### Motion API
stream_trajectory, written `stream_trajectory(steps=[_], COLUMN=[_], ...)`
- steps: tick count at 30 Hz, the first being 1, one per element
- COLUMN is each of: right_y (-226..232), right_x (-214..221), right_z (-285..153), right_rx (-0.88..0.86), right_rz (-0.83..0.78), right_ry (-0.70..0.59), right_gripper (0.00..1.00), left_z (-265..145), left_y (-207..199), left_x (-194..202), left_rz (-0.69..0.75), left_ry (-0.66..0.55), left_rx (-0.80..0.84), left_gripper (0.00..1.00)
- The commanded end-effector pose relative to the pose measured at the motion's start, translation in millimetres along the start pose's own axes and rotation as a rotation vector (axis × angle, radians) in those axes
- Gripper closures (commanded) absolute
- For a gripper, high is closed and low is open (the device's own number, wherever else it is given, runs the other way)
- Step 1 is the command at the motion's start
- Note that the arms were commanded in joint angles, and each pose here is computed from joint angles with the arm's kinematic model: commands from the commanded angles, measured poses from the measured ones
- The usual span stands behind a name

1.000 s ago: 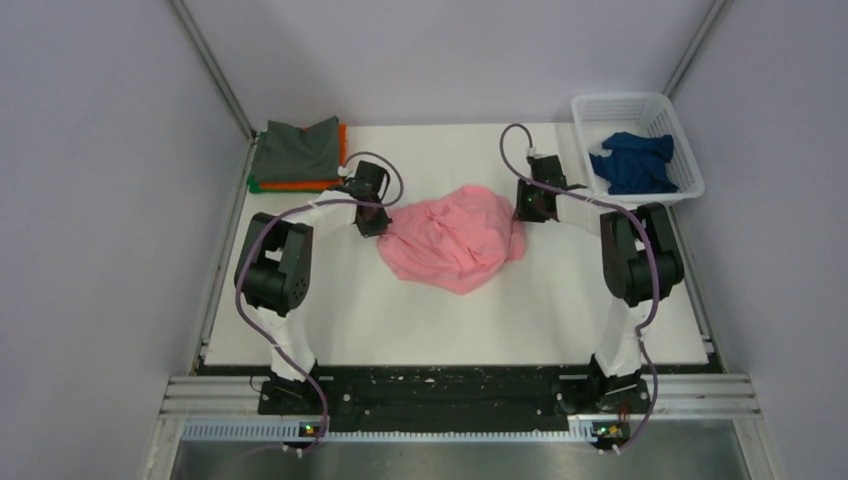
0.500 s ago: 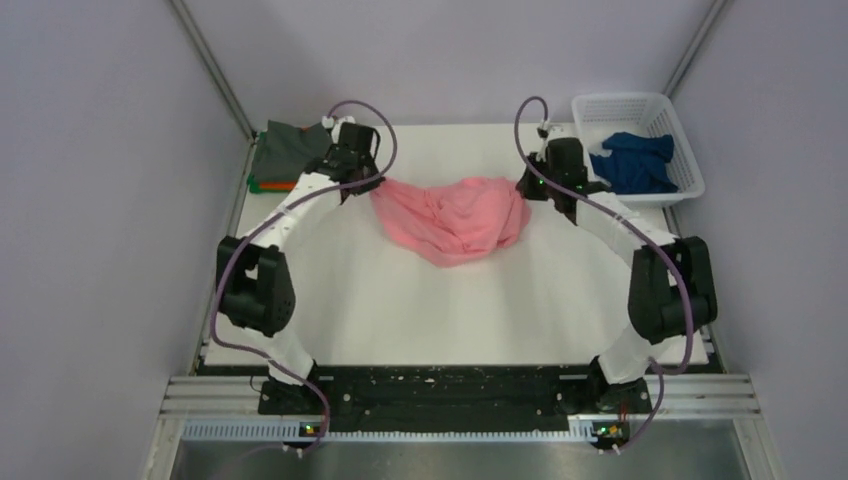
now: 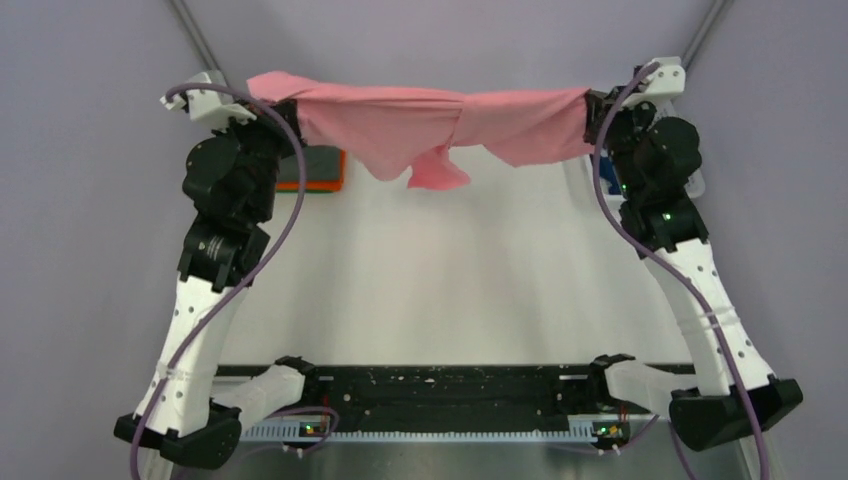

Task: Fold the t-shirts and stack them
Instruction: Flatten out the tshirt

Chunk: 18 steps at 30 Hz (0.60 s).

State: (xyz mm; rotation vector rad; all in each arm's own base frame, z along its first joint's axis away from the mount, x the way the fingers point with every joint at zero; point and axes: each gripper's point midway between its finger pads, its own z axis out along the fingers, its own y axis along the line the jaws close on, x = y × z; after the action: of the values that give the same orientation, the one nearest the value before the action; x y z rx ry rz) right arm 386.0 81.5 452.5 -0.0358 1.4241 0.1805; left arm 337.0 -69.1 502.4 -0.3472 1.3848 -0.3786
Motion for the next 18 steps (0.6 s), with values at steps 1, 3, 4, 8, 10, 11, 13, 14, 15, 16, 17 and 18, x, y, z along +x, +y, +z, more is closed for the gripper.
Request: stream_trajectory(steps=[1,3,4,8,10,11,13,14,15,16,17,18], right_y=[1.8,0.6,0.9,5.5,6.7,5.4,1.8,-0.8,-3.1,-4.7,-6.5,-8.7], right_x=[-62.0,-78.5,-86.6,-96.7,-86.2,-77.6,-49.0,-32.6,-11.6,9.5,35.8,61.9], right_z=[-32.7,-47.7,-55.7,-78.0,-78.9,-76.5,-67.5,-63.6,-60.3,-57.6,-55.5,-54.0], right_rx=[-0.022,-0.026,-0.031,-0.07,-0.079,-0.072,-0.046,-0.028,-0.013,0.001,0.017,0.033], right_rz=[-0.042,-0.074,-0.076,-0.079,-0.064,-0.056,-0.02,0.002,0.023,0.045,0.073,0.096], right_ry=[-0.152,-0.195,-0.217,-0.251,-0.232,-0.212,-0.139,-0.099,-0.053,-0.008,0.046,0.097], right_gripper=[1.0,1.0,1.0,1.0,1.0,1.0,1.0,1.0,1.0,1.0,1.0,1.0], left_z=[-18.1,-30.0,-35.2,-43.3,-31.5,-20.6,5.8,22.5,36.8,54.3,72.1,89.3], left_y=[-20.3,-28.1,-31.0,-35.4,-32.7,-30.4,-21.9,-14.4,-8.0,1.2,10.4,20.7], left_x=[-35.9,-51.6,-59.5,-78.9,-71.1,-62.3,-39.2,-23.2,-10.7,8.8,30.4,51.8], left_rz=[0.029,0.026,0.025,0.025,0.031,0.036,0.057,0.073,0.085,0.103,0.118,0.126], left_ry=[-0.092,-0.127,-0.146,-0.204,-0.19,-0.168,-0.106,-0.064,-0.032,0.01,0.057,0.102], left_rx=[0.114,0.158,0.173,0.192,0.167,0.145,0.077,0.025,-0.022,-0.075,-0.117,-0.156], left_gripper=[1.0,1.0,1.0,1.0,1.0,1.0,1.0,1.0,1.0,1.0,0.99,0.97])
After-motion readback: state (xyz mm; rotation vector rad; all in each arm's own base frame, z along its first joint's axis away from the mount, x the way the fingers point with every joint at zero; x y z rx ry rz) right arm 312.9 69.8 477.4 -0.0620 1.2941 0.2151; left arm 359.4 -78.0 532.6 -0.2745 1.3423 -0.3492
